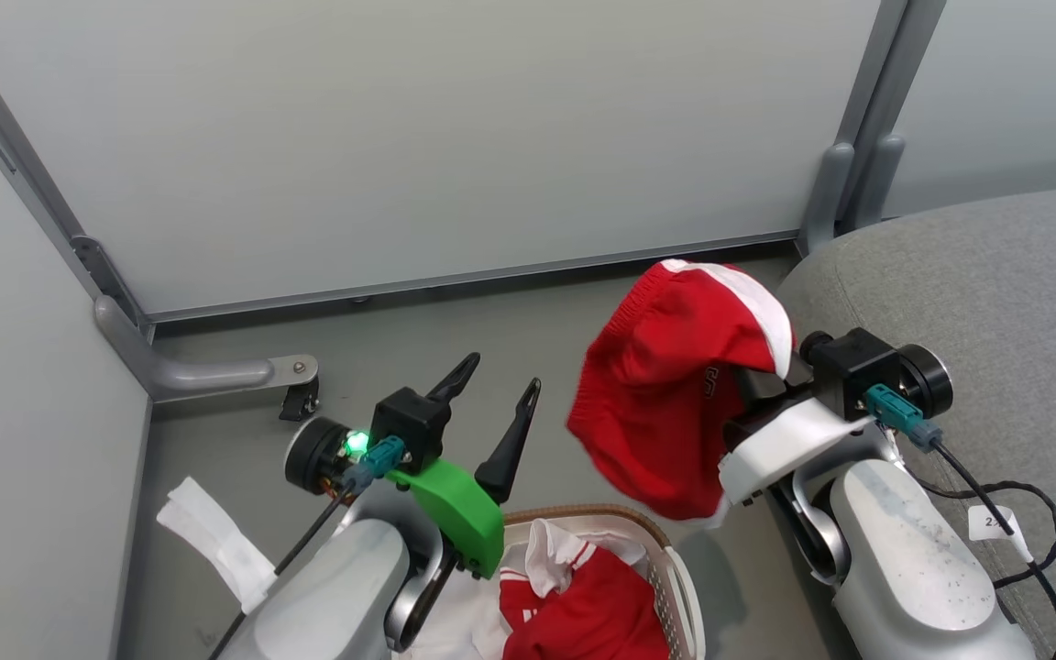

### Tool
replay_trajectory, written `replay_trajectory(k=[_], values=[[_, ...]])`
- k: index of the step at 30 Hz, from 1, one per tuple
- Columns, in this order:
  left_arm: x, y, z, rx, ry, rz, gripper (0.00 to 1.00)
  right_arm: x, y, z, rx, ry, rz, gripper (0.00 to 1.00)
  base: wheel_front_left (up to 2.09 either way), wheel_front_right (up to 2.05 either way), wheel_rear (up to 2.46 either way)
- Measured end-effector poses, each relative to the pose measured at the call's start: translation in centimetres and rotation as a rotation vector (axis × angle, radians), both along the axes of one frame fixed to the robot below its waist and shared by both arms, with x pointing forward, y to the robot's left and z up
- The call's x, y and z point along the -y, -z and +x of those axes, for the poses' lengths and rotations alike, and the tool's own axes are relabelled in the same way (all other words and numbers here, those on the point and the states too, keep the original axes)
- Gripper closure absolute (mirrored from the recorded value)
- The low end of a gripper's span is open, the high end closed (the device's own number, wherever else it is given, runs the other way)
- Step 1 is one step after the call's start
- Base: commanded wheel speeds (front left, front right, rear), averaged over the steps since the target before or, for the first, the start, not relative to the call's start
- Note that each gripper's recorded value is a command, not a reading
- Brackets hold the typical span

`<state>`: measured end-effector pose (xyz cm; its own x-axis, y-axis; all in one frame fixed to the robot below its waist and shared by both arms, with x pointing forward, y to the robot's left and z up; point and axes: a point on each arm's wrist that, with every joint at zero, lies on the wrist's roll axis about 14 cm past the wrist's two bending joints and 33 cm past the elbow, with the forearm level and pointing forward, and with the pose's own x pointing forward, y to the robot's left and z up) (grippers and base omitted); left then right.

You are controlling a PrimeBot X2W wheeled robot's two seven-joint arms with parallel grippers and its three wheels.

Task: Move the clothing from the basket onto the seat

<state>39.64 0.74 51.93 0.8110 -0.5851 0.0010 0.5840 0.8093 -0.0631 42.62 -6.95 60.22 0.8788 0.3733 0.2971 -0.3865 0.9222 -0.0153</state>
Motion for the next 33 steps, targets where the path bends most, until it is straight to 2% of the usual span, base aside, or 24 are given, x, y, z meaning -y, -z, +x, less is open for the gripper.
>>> replay_trajectory(k=[7,18,27,33], values=[[-0.5,2.3,-1.4,-0.070,-0.032,-0.056,0.00,0.6,0.3,0.3,-0.003,0.020,-0.012,1.00,0.00,0.00,0.00],[-0.2,3.3,-2.1,-0.085,-0.044,-0.085,0.00,2.4,1.1,0.6,-0.020,0.070,-0.029,1.00,0.00,0.00,0.00],[3.0,3.3,-2.2,-0.080,0.047,-0.098,0.00,7.3,0.7,0.5,-0.002,0.205,-0.070,1.00,0.00,0.00,0.00],[6.4,3.7,-2.5,-0.084,0.151,-0.090,0.00,11.7,0.9,-0.4,-0.010,0.318,-0.101,1.00,0.00,0.00,0.00]])
